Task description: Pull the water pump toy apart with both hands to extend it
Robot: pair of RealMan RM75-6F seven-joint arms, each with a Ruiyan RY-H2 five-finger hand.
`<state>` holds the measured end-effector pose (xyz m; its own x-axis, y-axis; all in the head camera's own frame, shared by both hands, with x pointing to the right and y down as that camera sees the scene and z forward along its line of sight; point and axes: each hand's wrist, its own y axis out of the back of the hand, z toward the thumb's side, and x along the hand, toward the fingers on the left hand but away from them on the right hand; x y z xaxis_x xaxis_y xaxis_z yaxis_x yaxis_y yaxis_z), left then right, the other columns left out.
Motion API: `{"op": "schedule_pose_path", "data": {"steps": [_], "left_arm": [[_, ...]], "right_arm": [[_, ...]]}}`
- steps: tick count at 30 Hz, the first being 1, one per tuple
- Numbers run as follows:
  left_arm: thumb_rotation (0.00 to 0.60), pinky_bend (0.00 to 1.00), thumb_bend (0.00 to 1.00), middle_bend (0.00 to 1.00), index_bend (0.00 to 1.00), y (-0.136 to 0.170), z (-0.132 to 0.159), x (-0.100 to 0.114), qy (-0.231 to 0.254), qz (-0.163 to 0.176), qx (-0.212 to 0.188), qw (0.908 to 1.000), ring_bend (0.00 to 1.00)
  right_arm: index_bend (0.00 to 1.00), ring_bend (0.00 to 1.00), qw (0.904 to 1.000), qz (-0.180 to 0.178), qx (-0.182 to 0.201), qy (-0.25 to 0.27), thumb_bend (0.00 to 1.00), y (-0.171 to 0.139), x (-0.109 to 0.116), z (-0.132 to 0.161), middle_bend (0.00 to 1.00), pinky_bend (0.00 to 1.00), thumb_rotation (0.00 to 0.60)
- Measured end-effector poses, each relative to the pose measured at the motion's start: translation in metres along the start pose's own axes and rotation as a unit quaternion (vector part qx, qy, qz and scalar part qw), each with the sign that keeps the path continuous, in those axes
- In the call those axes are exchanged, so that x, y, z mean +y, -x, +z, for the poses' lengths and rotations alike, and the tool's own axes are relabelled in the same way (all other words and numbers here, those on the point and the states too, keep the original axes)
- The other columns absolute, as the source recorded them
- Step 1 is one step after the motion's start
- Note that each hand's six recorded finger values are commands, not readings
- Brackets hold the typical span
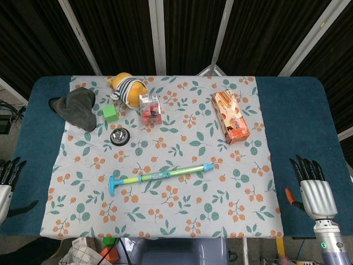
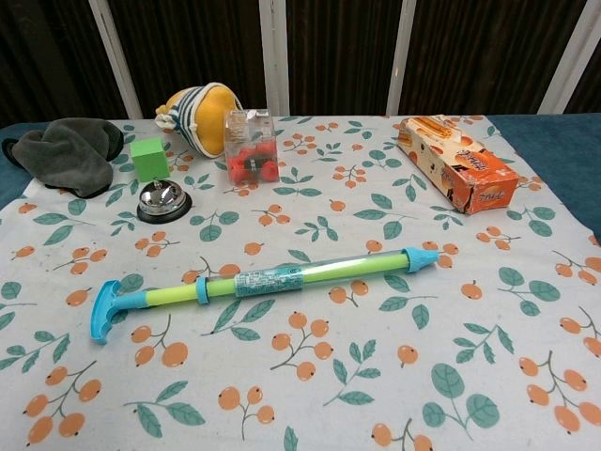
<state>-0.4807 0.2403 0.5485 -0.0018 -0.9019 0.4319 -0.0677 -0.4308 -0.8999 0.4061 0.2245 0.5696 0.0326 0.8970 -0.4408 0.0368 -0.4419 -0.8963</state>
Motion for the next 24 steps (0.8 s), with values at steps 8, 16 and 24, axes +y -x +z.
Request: {"op": "schedule_pose_path", "data": {"steps": [8, 16, 24], "left_arm": [[0.600, 0.00, 0.07, 0.00, 0.00, -0.0010, -0.0006, -0.0010, -0.001, -0.004, 0.002, 1.0000, 0.00], [0.600, 0.00, 0.07, 0.00, 0.00, -0.0007, -0.0011, -0.0016, -0.004, -0.007, 0.005, 1.0000, 0.00], [0.600, 0.00, 0.07, 0.00, 0.00, -0.0002, 0.0002, -0.0009, -0.007, -0.004, 0.005, 1.0000, 0.00]], "right_arm": [[0.00, 0.00, 1.0000, 0.000, 0.000, -0.001, 0.40, 0.0002, -0.0008, 0.0004, 0.00, 0.00, 0.600], [0.00, 0.00, 1.0000, -0.002, 0.000, 0.000, 0.40, 0.0003, 0.0002, 0.0001, 0.00, 0.00, 0.600], [0.00, 0.00, 1.0000, 0.000, -0.002, 0.004, 0.40, -0.0002, 0.0009, -0.0023, 0.00, 0.00, 0.600]]}}
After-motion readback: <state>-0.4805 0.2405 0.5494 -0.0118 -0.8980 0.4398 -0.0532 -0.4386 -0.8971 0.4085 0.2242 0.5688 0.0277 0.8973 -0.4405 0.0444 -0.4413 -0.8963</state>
